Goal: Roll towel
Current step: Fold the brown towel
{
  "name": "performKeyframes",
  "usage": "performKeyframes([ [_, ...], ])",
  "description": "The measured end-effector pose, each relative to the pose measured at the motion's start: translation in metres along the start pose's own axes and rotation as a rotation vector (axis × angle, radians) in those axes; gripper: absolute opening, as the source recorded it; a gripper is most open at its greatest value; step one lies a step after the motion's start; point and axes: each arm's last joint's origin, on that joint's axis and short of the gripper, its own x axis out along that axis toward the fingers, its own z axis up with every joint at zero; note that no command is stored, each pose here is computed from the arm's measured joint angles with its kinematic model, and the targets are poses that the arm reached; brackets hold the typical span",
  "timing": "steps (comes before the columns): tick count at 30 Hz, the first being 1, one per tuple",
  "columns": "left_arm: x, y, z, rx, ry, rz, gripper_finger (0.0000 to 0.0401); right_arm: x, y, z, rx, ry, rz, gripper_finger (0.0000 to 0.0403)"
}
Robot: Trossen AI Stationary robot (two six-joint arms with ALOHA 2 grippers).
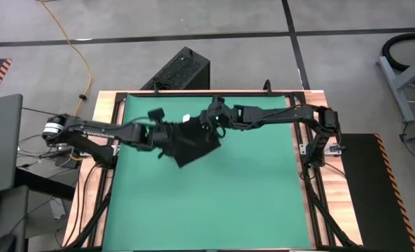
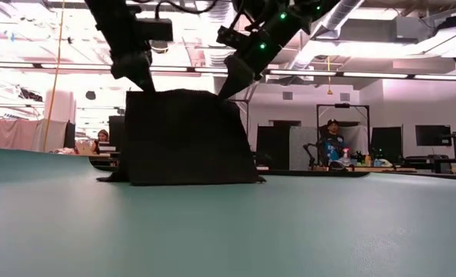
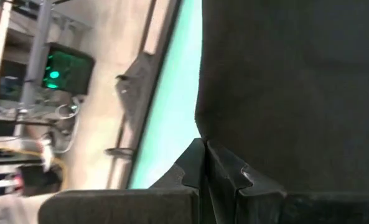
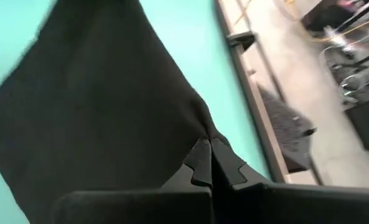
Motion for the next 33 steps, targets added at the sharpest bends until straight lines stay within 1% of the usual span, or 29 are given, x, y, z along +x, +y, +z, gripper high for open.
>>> performKeyframes([
  [6,0.025,0.033,0.004,0.08,0.018,0.086,0.0,0.005,-0.022,0.002,-0.035,-0.033,-0.145,0.0008],
  [11,0.029,0.041,0.005,0.114,0.016,0.108,0.0,0.006,-0.028,0.0,-0.049,-0.015,-0.189,0.0008],
  [13,0.025,0.041,0.005,0.149,0.013,0.125,0.0,0.005,-0.026,0.001,-0.062,-0.019,-0.19,0.0008],
  [16,0.02,0.046,0.004,0.196,0.012,0.172,0.0,0.004,-0.028,0.004,-0.087,-0.034,-0.229,0.0008],
  [18,0.016,0.05,0.005,0.191,0.004,0.205,0.0,0.004,-0.029,0.005,-0.089,-0.036,-0.257,0.0008],
  [20,0.011,0.054,0.004,0.171,-0.012,0.211,0.0,0.001,-0.03,0.007,-0.085,-0.038,-0.274,0.0008],
  [23,-0.001,0.055,0.003,0.143,-0.051,0.209,0.0,-0.006,-0.024,0.011,-0.09,-0.047,-0.288,0.0008],
  [25,-0.01,0.055,0.003,0.135,-0.085,0.207,0.0,-0.015,-0.019,0.015,-0.104,-0.045,-0.299,0.0008],
  [27,-0.019,0.053,0.002,0.105,-0.121,0.195,0.0,-0.025,-0.013,0.02,-0.118,-0.059,-0.307,0.0008],
  [30,-0.033,0.047,0.002,0.071,-0.179,0.16,0.0,-0.043,-0.002,0.026,-0.131,-0.07,-0.314,0.0008],
  [33,-0.046,0.035,0.003,0.058,-0.238,0.113,0.0,-0.062,0.01,0.029,-0.098,-0.078,-0.293,0.0008],
])
